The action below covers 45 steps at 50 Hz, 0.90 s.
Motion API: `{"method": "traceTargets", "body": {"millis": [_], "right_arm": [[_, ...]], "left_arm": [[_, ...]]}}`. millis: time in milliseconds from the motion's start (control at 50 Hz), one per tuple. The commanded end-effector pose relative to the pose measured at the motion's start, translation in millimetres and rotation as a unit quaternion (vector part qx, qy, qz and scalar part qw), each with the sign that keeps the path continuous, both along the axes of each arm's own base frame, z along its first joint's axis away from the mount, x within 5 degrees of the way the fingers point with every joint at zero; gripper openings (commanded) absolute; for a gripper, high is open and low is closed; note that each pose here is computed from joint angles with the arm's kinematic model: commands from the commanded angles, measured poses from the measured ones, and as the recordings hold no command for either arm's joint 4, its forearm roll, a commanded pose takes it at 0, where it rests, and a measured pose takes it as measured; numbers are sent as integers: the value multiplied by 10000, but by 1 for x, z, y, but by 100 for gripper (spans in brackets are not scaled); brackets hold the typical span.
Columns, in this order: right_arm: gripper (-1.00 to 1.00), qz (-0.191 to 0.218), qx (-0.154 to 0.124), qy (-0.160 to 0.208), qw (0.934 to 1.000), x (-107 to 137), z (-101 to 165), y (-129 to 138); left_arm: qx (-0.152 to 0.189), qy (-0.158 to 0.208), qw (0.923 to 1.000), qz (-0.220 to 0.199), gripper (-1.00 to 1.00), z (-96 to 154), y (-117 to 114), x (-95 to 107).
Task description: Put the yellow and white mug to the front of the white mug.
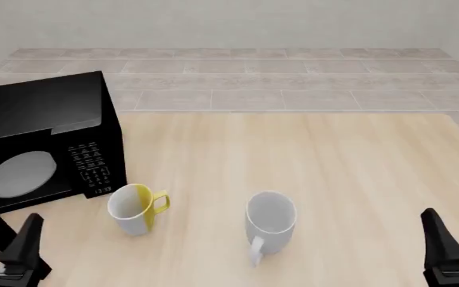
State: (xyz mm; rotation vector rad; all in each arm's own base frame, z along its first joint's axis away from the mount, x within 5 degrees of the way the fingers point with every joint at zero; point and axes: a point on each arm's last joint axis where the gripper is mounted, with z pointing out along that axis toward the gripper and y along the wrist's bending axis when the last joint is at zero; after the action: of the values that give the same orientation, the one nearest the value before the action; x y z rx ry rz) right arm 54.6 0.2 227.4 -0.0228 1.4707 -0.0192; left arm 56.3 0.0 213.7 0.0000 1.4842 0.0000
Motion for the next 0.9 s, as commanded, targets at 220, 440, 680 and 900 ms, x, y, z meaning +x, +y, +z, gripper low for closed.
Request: {"method": "traceTargets", "body": {"millis": [220, 440, 680, 900], "right_arm": [[100, 563, -313, 525, 9965, 26, -1, 9], [100, 1228, -894, 770, 9854, 56, 19, 28], [100, 2086, -1358, 1112, 9621, 88, 38, 64], [100, 2526, -1634, 1354, 9440, 111, 58, 92]], "left_arm": [[0, 5, 10000, 0, 100, 1, 0, 0], [-1, 2, 10000, 1, 100, 1, 0, 0], [0, 6, 10000, 1, 100, 1, 0, 0], [0, 5, 10000, 1, 100, 1, 0, 0]]}}
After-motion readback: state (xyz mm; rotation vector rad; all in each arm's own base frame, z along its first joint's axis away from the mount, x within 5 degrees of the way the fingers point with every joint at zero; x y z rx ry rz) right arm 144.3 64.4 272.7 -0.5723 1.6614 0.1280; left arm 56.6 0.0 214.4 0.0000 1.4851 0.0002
